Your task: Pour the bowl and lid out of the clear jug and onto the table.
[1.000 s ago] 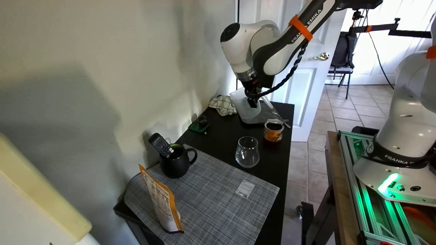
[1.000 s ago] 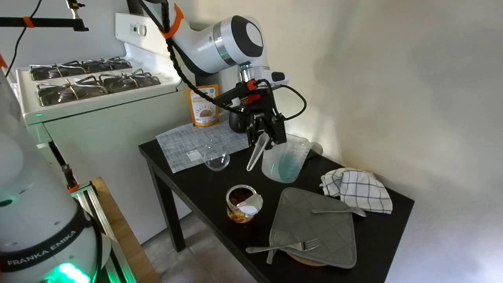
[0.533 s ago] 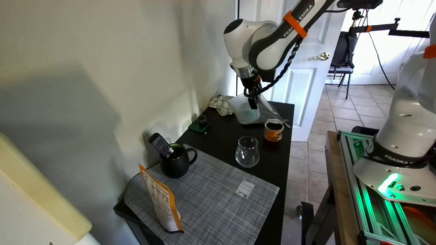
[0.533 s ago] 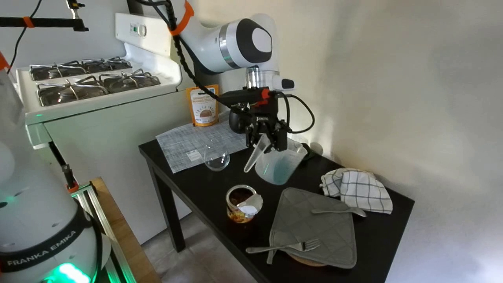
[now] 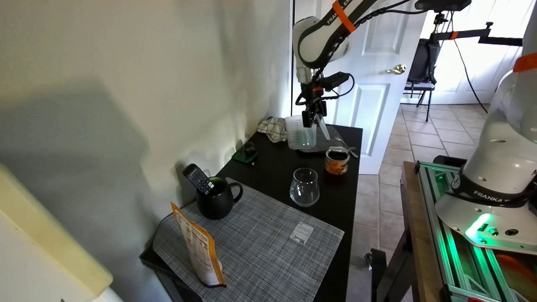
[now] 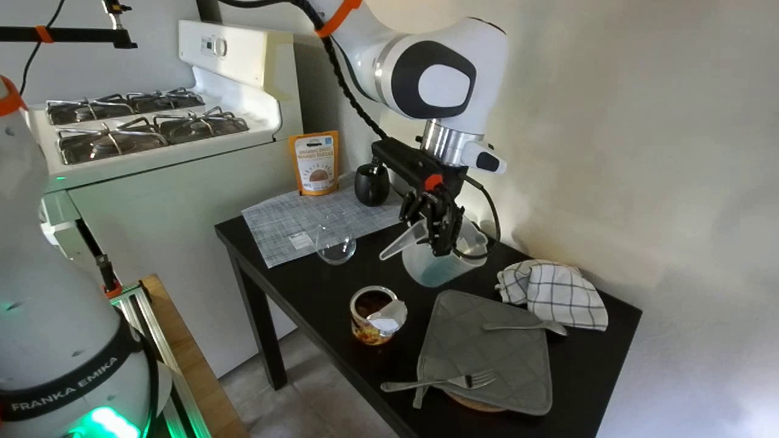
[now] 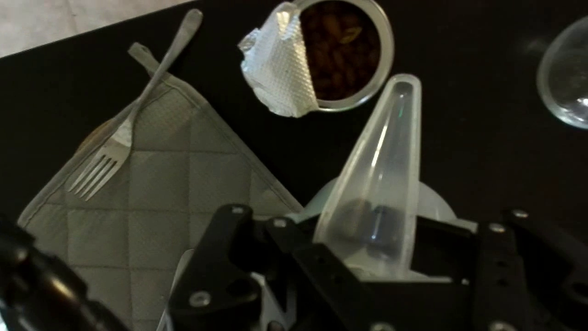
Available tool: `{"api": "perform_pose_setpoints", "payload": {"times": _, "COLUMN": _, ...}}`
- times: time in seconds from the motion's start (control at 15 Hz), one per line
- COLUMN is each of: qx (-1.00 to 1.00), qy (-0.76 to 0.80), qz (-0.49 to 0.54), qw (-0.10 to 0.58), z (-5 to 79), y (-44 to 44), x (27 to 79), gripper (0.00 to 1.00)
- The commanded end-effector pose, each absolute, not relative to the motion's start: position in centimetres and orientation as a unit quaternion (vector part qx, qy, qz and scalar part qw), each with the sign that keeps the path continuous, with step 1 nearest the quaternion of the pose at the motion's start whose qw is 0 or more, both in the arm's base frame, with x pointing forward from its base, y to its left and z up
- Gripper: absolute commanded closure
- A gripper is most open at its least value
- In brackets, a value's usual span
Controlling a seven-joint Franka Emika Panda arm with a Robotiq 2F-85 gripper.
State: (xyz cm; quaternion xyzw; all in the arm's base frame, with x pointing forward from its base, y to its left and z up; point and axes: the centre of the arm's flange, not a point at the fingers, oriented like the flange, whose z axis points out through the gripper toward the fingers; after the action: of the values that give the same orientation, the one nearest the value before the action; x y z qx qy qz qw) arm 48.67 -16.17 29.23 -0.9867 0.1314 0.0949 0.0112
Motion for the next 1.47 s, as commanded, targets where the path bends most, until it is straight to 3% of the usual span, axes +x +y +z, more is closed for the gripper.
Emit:
{"api": "perform_pose_setpoints", "payload": {"times": 0.0, "qx": -0.974, "qy": 0.189, "qz": 0.077, "qw": 0.094, "z": 28.9, "y": -17.1, "x": 50.2, "gripper": 1.0}}
{"api": "perform_pose_setpoints", "payload": {"times": 0.8, "qx": -0.865, "qy": 0.323, "qz": 0.032, "qw": 0.382, "z": 26.3, "y": -17.2, "x": 53.0, "gripper": 1.0}}
{"api": "perform_pose_setpoints", "payload": {"times": 1.4, "qx": -0.752, "qy": 0.284, "qz": 0.037, "qw": 0.593, "z": 26.0, "y": -13.1, "x": 51.8, "gripper": 1.0}}
